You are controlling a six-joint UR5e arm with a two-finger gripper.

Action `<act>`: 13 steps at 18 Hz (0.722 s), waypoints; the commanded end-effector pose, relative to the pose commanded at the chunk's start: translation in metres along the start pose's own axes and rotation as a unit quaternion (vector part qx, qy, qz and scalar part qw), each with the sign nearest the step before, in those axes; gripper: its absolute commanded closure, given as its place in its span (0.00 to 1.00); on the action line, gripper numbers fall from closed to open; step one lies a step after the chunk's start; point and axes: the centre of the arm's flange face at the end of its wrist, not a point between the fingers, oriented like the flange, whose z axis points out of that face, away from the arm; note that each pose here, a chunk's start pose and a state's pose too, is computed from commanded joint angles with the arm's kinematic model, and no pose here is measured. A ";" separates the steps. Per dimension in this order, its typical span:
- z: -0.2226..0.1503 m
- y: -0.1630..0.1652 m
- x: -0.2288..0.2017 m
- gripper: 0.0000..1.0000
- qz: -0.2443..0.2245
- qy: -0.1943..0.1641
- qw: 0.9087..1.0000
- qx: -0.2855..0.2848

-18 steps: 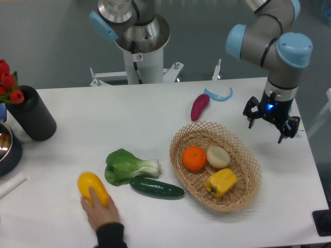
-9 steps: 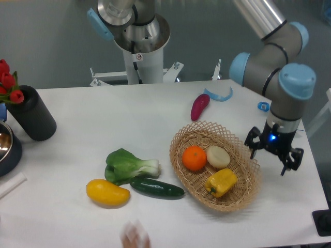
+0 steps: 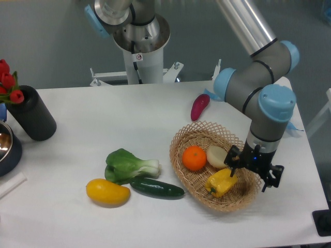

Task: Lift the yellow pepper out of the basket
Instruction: 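Move the open gripper down over the yellow bell pepper in the basket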

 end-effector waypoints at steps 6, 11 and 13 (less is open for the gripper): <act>0.006 -0.006 0.030 0.00 0.003 0.025 1.000 -0.009; 0.012 -0.003 0.032 0.00 0.003 0.025 0.999 -0.019; 0.016 -0.004 0.032 0.00 0.006 0.023 0.999 -0.029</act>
